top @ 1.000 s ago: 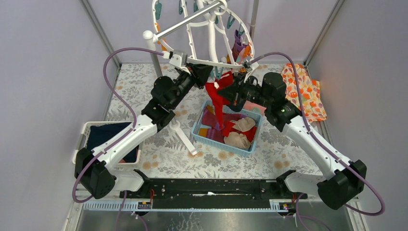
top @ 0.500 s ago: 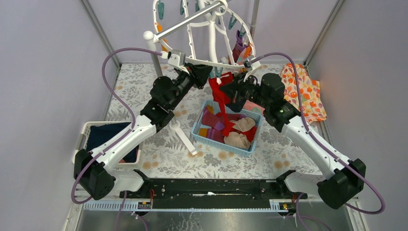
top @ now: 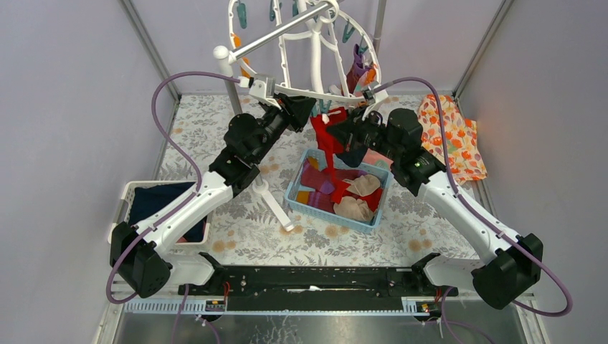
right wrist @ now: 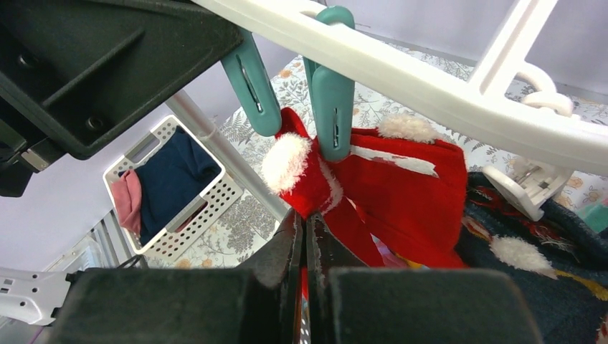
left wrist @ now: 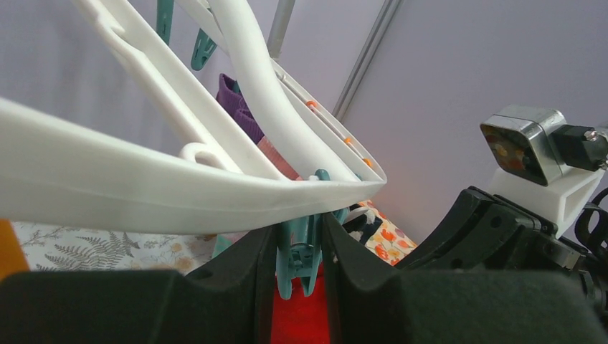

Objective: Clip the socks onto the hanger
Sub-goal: Clamp the sock onto the hanger, then adjust the clothesline at the center of the board.

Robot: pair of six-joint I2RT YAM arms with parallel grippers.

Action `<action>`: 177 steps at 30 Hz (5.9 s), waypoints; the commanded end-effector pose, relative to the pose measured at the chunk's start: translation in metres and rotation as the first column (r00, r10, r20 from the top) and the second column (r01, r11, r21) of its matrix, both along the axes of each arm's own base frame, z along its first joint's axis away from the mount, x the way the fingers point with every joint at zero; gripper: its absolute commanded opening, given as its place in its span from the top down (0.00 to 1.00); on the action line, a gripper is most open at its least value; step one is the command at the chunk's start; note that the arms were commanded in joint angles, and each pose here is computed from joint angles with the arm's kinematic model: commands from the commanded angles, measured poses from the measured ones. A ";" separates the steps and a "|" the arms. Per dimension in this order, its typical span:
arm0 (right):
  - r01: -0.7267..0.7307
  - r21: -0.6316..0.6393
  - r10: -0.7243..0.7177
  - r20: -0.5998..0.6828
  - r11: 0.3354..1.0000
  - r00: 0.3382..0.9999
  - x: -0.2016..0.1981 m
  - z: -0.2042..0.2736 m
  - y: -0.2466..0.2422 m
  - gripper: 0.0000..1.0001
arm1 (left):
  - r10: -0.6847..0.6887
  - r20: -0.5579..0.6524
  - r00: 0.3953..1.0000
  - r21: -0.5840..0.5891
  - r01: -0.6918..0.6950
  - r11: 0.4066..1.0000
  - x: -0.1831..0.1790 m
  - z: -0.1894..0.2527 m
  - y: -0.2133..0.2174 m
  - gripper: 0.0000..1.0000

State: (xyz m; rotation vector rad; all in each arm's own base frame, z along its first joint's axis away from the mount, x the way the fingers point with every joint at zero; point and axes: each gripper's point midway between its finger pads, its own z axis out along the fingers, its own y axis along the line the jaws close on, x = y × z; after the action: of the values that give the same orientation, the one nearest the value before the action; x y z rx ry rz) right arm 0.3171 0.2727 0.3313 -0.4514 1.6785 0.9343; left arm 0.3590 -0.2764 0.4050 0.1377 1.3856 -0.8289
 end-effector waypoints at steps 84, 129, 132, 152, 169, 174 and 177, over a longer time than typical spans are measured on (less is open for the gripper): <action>-0.021 0.010 0.019 0.121 1.000 0.992 -0.014 0.048 0.024 1.00 | 0.116 -0.103 0.988 -0.103 -0.127 0.987 0.009 -0.003 0.018 0.88; -0.243 -0.363 0.352 0.274 0.900 0.895 -0.078 0.006 -0.020 0.00 | -0.137 -0.135 0.981 -0.012 0.137 0.991 -0.066 -0.029 0.015 0.19; -0.340 -0.446 0.490 0.282 0.828 0.825 -0.101 -0.011 -0.032 0.00 | -0.278 -0.100 0.956 0.041 0.283 0.958 -0.098 -0.044 0.008 0.19; -0.559 -0.453 0.699 0.240 0.694 0.674 -0.128 -0.098 -0.052 0.00 | -0.111 0.112 0.987 0.041 0.107 0.993 -0.147 -0.138 0.083 0.01; -0.520 -0.306 0.569 0.094 0.798 0.817 -0.091 -0.087 -0.061 0.00 | -0.082 -0.045 0.996 0.107 0.087 0.990 -0.134 -0.184 0.080 0.01; -0.440 -0.290 0.478 0.074 0.850 0.875 -0.073 -0.082 -0.080 0.00 | 0.061 -0.147 0.987 0.109 -0.045 0.993 -0.122 -0.189 0.102 0.01; -0.416 -0.309 0.459 0.079 0.855 0.885 -0.068 -0.083 -0.086 0.00 | 0.087 -0.132 0.987 0.126 -0.071 0.990 -0.127 -0.176 0.111 0.01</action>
State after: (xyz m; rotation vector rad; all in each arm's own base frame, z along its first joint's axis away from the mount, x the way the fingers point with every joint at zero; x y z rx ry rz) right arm 0.2384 0.1930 0.2304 -1.1463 1.6173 1.0045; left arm 0.2308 -0.1830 0.2031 0.1973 1.5783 -0.7555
